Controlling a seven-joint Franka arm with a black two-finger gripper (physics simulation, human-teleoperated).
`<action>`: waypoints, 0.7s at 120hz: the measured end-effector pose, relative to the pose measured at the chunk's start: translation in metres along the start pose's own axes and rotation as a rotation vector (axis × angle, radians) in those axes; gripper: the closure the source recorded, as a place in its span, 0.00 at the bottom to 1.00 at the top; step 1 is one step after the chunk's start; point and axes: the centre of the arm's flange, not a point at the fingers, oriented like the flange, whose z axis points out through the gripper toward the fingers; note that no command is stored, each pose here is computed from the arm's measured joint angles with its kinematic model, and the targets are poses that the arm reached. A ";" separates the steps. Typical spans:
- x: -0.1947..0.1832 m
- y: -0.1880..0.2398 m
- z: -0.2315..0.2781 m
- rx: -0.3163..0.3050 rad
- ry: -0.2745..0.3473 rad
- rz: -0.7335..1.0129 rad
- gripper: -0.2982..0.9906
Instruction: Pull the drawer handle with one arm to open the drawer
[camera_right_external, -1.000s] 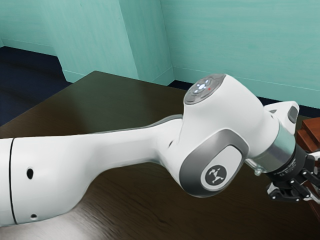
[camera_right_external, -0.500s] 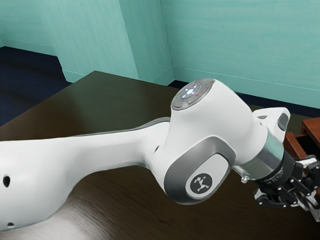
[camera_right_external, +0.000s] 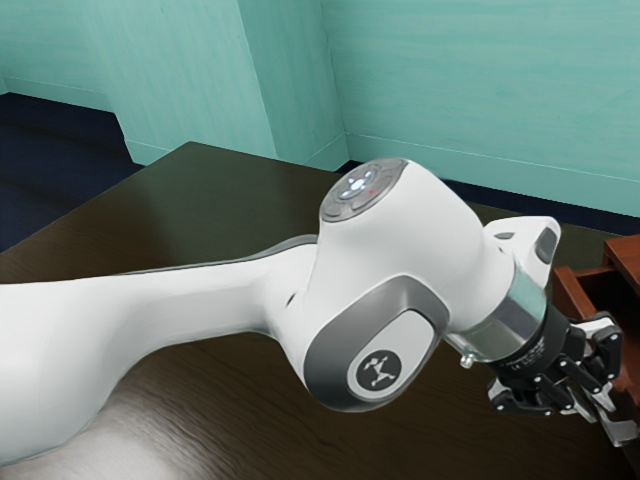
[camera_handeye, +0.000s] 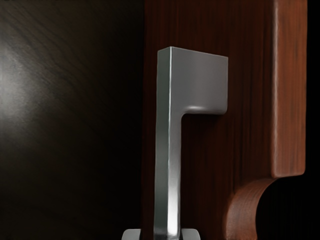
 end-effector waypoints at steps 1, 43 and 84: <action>0.000 0.000 0.000 0.000 0.000 0.000 0.76; 0.002 -0.012 -0.007 0.011 0.014 -0.004 0.76; 0.006 -0.021 -0.018 0.012 0.029 -0.012 0.76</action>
